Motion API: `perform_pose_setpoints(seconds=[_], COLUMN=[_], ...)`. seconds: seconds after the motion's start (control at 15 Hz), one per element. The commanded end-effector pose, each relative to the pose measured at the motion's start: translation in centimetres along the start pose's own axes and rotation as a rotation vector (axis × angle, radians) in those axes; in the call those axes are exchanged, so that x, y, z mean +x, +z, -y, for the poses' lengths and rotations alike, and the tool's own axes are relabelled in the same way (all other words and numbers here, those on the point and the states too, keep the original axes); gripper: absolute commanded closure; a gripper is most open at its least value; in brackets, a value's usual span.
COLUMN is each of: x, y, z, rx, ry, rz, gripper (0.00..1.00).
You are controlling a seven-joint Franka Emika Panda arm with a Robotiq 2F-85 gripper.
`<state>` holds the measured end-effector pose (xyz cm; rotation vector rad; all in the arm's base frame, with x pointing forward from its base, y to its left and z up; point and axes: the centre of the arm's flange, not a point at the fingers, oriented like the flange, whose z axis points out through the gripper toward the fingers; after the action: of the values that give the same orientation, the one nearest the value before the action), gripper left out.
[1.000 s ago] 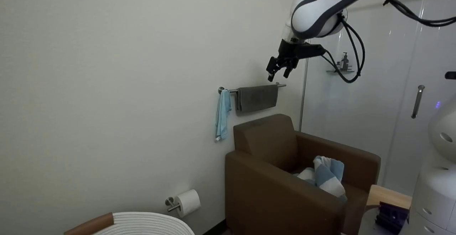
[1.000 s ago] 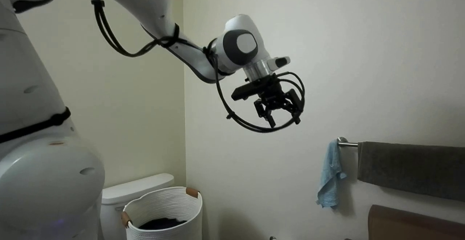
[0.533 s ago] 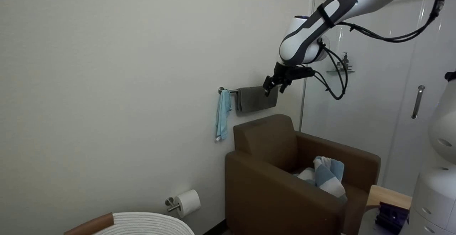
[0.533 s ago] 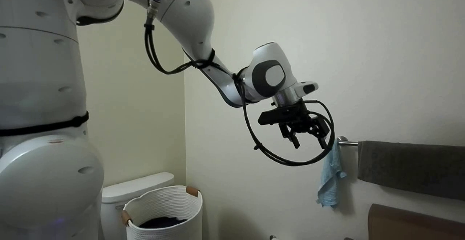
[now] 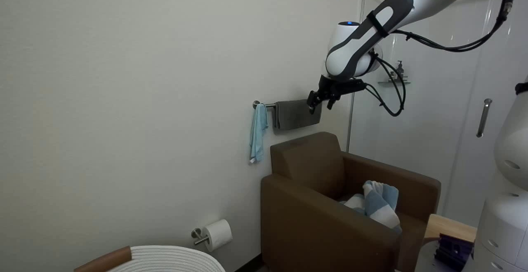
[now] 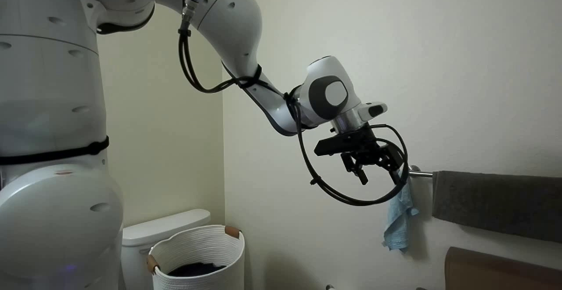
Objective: Unhang the blue towel and put it in the laundry hamper
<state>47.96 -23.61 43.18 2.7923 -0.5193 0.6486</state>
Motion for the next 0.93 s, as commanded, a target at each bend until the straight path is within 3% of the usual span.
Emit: perform_pose_setpoints(seconds=[0.0,0.2,0.4,0.6,0.73,0.8,0.87], x=[0.7,3.9,7.5,10.9,12.6,13.0,10.4], y=[2.5,4.7,7.6,10.3,9.7,8.9,9.1], z=[-0.1,0.8,2.7,5.8,8.5,8.6,9.2], rx=[-0.051,-0.025,0.056,0.127,0.137,0.100,0.133], ry=[0.023,0.007,-0.010,-0.034,-0.064,-0.073,-0.036], rz=[-0.094,-0.238,-0.330,-0.380,-0.420,-0.434,-0.388], gripper=[0.00,0.00,0.00,0.00,0.00,0.00,0.00])
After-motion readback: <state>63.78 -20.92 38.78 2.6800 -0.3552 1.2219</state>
